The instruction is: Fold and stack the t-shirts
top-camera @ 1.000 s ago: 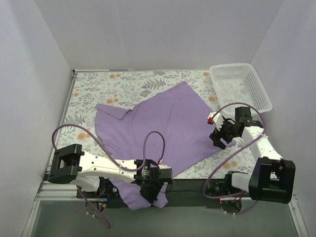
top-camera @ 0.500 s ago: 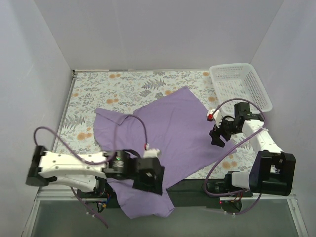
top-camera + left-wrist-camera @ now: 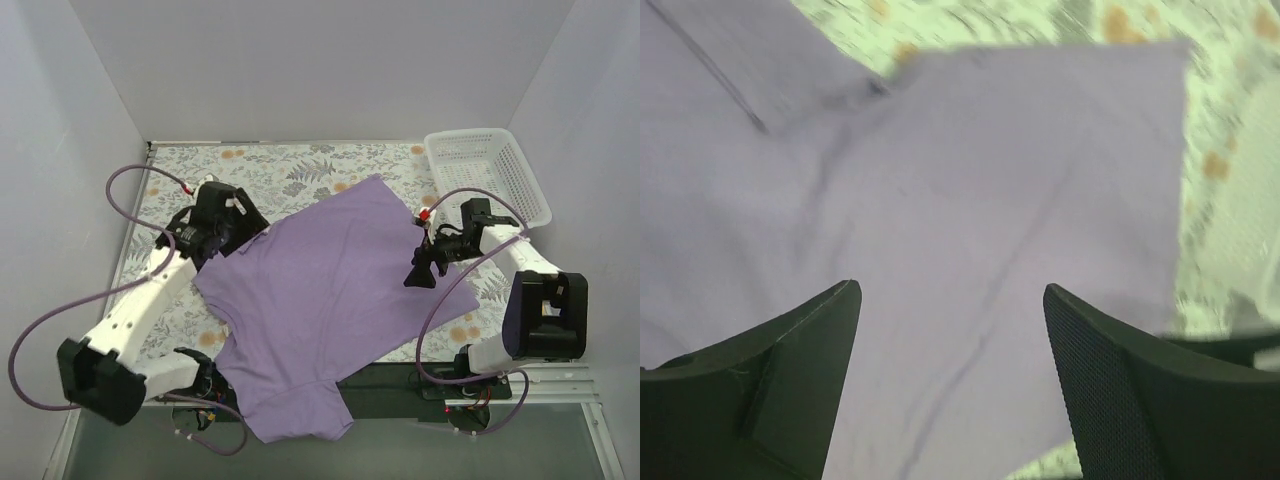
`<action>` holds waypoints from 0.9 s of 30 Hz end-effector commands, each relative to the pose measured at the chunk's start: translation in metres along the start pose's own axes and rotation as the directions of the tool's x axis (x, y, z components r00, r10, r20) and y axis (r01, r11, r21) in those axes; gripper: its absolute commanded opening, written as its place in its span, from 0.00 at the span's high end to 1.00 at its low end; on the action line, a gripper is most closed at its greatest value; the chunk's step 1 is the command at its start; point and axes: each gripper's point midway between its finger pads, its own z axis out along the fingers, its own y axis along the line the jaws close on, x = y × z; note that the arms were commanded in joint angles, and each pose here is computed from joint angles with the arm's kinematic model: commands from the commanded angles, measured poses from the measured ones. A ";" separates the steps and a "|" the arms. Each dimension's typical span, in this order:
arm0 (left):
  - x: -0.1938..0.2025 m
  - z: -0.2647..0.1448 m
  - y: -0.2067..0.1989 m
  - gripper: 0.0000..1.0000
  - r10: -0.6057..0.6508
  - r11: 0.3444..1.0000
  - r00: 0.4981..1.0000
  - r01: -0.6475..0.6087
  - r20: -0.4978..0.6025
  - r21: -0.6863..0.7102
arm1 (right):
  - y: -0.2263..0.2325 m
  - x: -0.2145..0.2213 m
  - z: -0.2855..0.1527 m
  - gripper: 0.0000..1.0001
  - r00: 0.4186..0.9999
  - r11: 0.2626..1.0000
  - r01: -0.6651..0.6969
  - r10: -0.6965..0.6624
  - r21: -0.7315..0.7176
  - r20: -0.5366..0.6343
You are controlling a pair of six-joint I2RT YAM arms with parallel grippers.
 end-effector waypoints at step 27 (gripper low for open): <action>-0.146 0.171 0.226 0.64 -0.177 0.948 0.983 0.157 -0.049 -0.277 | -0.027 -0.034 -0.023 0.02 0.993 0.954 0.016 -0.049 0.299 0.103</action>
